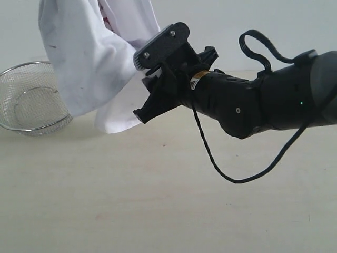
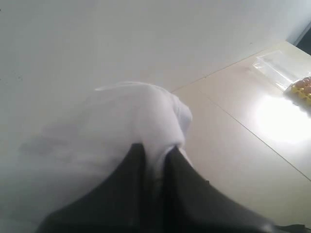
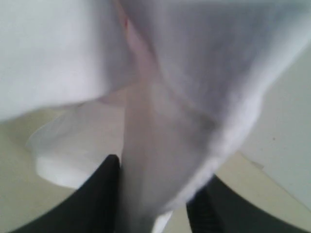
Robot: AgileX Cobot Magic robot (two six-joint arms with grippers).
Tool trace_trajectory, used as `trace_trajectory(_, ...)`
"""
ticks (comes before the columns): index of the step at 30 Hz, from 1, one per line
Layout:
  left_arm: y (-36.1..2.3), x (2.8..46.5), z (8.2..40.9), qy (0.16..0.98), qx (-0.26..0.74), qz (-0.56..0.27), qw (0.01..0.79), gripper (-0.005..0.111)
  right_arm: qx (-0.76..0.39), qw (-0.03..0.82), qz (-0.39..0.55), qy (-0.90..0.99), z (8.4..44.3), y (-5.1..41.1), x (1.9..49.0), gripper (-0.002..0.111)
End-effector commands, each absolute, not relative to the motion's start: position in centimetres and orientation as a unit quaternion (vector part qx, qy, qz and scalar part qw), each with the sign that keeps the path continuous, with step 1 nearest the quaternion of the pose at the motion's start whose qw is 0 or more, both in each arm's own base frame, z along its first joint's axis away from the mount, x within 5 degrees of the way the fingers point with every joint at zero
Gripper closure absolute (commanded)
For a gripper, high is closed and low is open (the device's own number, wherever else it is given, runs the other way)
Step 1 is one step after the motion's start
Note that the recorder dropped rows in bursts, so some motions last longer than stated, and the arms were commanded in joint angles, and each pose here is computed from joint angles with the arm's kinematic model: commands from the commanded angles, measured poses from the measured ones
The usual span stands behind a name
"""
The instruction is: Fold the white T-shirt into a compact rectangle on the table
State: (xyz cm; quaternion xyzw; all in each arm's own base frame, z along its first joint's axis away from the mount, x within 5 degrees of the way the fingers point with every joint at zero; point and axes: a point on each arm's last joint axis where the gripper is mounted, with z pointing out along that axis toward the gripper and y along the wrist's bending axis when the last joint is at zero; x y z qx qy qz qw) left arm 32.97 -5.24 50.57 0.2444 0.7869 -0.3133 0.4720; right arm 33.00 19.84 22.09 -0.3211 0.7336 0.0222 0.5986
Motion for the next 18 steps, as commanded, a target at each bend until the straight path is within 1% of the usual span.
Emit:
trace_trajectory(1, -5.5, 32.1, 51.9, 0.770, 0.240, -0.325, 0.494, 0.102, -0.295, 0.631, 0.017, 0.717, 22.9, 19.7, 33.3, 0.079)
trace_trajectory(3, -5.5, 32.1, 51.9, 0.770, 0.240, -0.325, 0.494, 0.102, -0.283, 0.631, 0.027, 0.721, 23.0, 19.7, 33.3, 0.080)
trace_trajectory(4, -5.5, 32.1, 51.9, 0.770, 0.240, -0.325, 0.494, 0.102, -0.276, 0.636, 0.030, 0.720, 23.1, 19.6, 33.4, 0.088)
trace_trajectory(5, -5.5, 32.1, 51.9, 0.770, 0.240, -0.325, 0.494, 0.102, -0.274, 0.640, 0.029, 0.717, 23.2, 19.6, 33.4, 0.101)
trace_trajectory(6, -5.5, 32.1, 51.9, 0.769, 0.241, -0.325, 0.494, 0.102, -0.271, 0.648, 0.028, 0.712, 23.4, 19.6, 33.4, 0.108)
trace_trajectory(9, -5.4, 32.1, 51.8, 0.769, 0.245, -0.320, 0.496, 0.102, -0.260, 0.669, 0.026, 0.696, 24.9, 19.3, 33.2, 0.108)
trace_trajectory(15, -5.2, 32.2, 51.6, 0.775, 0.250, -0.301, 0.496, 0.102, -0.232, 0.696, -0.026, 0.679, 28.5, 17.6, 32.2, 0.108)
trace_trajectory(18, -5.2, 32.3, 51.6, 0.776, 0.253, -0.295, 0.497, 0.101, -0.224, 0.703, -0.032, 0.674, 29.8, 16.7, 31.9, 0.108)
